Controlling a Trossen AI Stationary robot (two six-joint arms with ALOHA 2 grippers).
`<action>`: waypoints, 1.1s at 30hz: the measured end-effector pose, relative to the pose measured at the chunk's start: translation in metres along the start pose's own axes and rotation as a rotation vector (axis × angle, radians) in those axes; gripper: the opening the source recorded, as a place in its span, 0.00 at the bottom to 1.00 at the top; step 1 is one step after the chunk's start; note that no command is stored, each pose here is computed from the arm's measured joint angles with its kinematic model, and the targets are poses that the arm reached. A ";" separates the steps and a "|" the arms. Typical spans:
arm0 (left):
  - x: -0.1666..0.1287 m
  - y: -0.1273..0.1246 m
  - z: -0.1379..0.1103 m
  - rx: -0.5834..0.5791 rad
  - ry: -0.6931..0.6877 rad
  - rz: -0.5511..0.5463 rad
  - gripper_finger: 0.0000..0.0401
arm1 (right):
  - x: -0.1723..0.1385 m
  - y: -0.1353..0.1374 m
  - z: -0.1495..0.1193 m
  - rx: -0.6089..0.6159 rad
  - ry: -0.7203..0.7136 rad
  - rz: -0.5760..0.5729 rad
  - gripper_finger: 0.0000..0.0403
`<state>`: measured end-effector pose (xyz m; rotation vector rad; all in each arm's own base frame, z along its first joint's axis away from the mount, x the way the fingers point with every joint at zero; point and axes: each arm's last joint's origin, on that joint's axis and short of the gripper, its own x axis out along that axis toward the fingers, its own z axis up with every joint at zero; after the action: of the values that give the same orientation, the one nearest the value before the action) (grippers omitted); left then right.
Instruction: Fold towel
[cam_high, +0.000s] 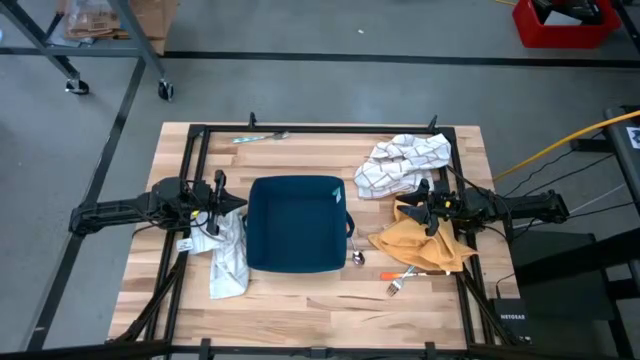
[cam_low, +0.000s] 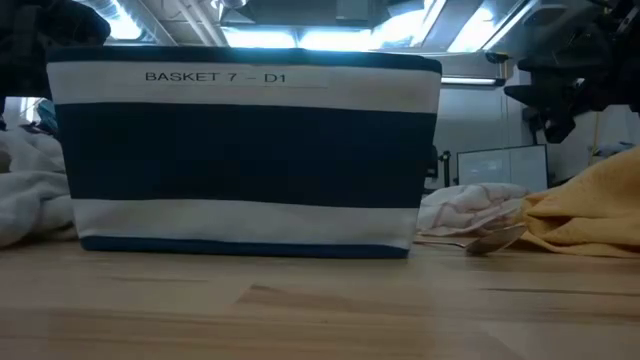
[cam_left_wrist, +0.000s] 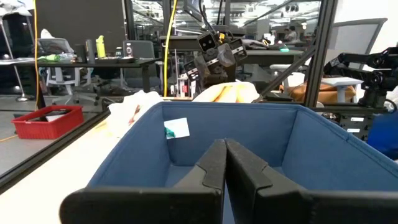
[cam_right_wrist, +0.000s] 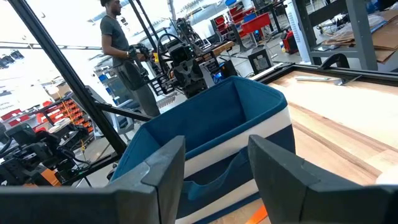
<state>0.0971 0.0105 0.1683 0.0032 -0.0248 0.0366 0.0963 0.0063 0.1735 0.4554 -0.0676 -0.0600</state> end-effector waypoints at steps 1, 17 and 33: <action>0.000 0.000 0.000 0.000 0.000 0.001 0.00 | 0.000 0.000 0.000 0.000 0.000 0.000 0.45; 0.000 0.000 0.000 0.000 0.000 0.001 0.00 | 0.000 0.000 0.000 0.000 -0.001 0.000 0.45; 0.000 0.000 0.000 0.000 0.000 0.000 0.00 | 0.000 0.001 0.008 0.055 -0.099 -0.027 0.45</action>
<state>0.0971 0.0105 0.1683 0.0032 -0.0248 0.0368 0.0954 0.0042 0.1809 0.5079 -0.1603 -0.1075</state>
